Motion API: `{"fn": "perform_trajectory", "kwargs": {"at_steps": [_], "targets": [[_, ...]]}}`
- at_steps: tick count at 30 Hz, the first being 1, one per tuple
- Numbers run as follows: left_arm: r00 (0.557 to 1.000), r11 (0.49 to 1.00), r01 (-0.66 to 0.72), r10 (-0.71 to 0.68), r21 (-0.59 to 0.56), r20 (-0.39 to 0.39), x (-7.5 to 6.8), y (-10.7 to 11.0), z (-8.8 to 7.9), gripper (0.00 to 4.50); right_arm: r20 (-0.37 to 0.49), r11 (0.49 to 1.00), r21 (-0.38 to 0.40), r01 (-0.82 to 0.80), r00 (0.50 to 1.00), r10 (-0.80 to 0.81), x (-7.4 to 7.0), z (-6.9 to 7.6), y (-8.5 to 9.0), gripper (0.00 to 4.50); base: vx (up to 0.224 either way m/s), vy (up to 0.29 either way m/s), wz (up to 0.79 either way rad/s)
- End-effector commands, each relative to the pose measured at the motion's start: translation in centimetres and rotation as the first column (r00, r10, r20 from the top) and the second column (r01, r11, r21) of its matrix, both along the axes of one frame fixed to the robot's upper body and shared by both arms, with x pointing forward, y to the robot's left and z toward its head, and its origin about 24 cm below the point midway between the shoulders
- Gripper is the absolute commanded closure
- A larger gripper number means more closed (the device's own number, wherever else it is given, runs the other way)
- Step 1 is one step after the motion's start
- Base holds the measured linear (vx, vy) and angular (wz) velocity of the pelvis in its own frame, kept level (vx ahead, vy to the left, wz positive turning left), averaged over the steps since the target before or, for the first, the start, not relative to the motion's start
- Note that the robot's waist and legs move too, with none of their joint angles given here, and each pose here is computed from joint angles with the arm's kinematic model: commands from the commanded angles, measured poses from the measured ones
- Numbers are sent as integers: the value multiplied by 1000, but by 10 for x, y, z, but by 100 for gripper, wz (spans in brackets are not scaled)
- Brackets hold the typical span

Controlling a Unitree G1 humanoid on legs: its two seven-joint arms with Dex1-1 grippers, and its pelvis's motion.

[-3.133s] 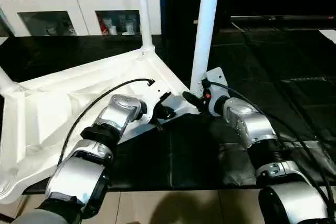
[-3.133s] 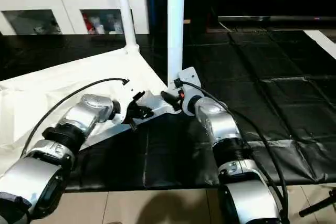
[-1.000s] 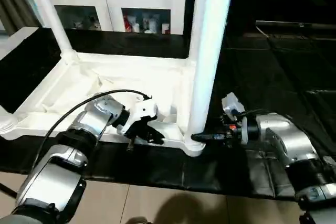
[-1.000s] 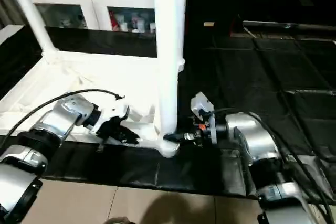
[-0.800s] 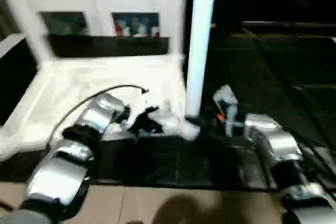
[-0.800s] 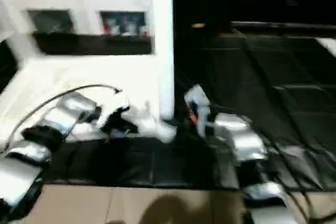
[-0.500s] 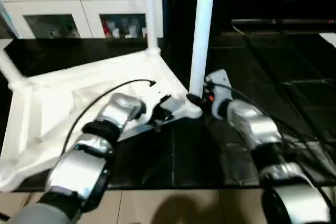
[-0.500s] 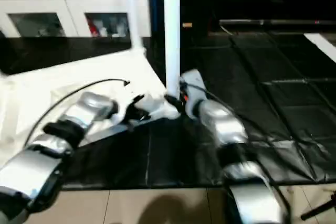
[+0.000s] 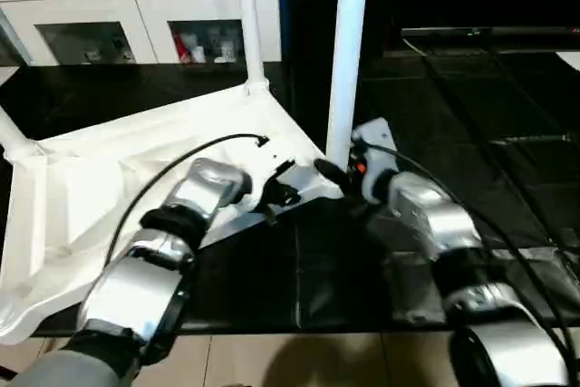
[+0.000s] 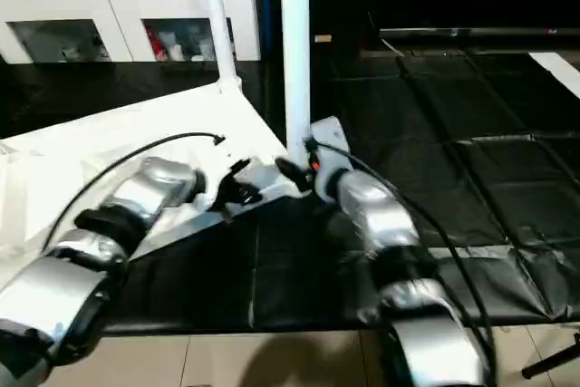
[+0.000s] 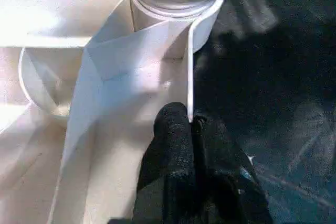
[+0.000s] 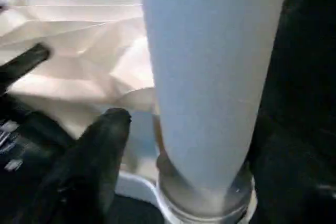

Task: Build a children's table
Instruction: Rotate leg to tighten

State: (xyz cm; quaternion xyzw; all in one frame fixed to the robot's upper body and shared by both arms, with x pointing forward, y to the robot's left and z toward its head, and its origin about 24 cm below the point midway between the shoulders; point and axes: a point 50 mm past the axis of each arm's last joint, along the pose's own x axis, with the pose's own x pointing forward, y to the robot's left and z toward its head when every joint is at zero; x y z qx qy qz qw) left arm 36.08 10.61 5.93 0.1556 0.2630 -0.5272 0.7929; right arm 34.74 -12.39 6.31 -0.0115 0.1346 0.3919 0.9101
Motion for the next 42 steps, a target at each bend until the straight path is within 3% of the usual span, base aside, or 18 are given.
{"fn": "perform_trajectory", "kwargs": {"at_steps": [1, 2, 6, 8, 12, 14, 17, 25, 37, 39, 42], "targets": [[991, 994, 99, -94, -41, 96, 3, -14, 20, 450, -47, 974, 26, -226, 973, 227, -16, -10, 29, 64, 0, 0, 0], [984, 988, 156, -154, -15, 93, 1, -7, 19, 450, -26, 963, 1, -268, 963, 268, -18, -8, 17, 55, 0, 0, 0], [955, 959, 284, -284, 13, 84, -6, 1, 20, 450, -17, 939, -1, -343, 939, 343, -21, -1, 0, 20, 0, 0, 0], [921, 922, 388, -388, 20, 44, -14, 8, 19, 450, -30, 896, -1, -445, 895, 445, -27, 5, -13, 8, 0, 0, 0], [901, 901, 432, -433, 32, 27, -17, 11, 17, 450, -47, 867, -1, -498, 866, 497, -31, 8, -19, 3, 0, 0, 0], [857, 856, 514, -515, 48, -1, -25, 17, 15, 450, -70, 816, 2, -579, 813, 577, -36, 12, -28, 3, 0, 0, 0], [837, 836, 547, -547, 40, -18, -28, 20, 14, 450, -89, 788, 27, -615, 784, 615, -37, 13, -31, 3, 0, 0, 0], [801, 799, 599, -597, 61, -49, -35, 27, 12, 450, -108, 756, 51, -653, 749, 654, -36, 17, -32, 68, 0, 0, 0], [813, 809, 582, -581, 78, -36, -34, 30, 13, 450, -110, 727, 95, -680, 719, 686, -41, 12, -27, 164, 0, 0, 0], [820, 816, 572, -571, 81, -40, -34, 33, 13, 450, -112, 719, 109, -686, 711, 695, -42, 11, -25, 198, 0, 0, 0], [831, 828, 556, -555, 73, -39, -32, 33, 12, 450, -113, 714, 120, -690, 705, 700, -43, 11, -24, 207, 0, 0, 0]]}}
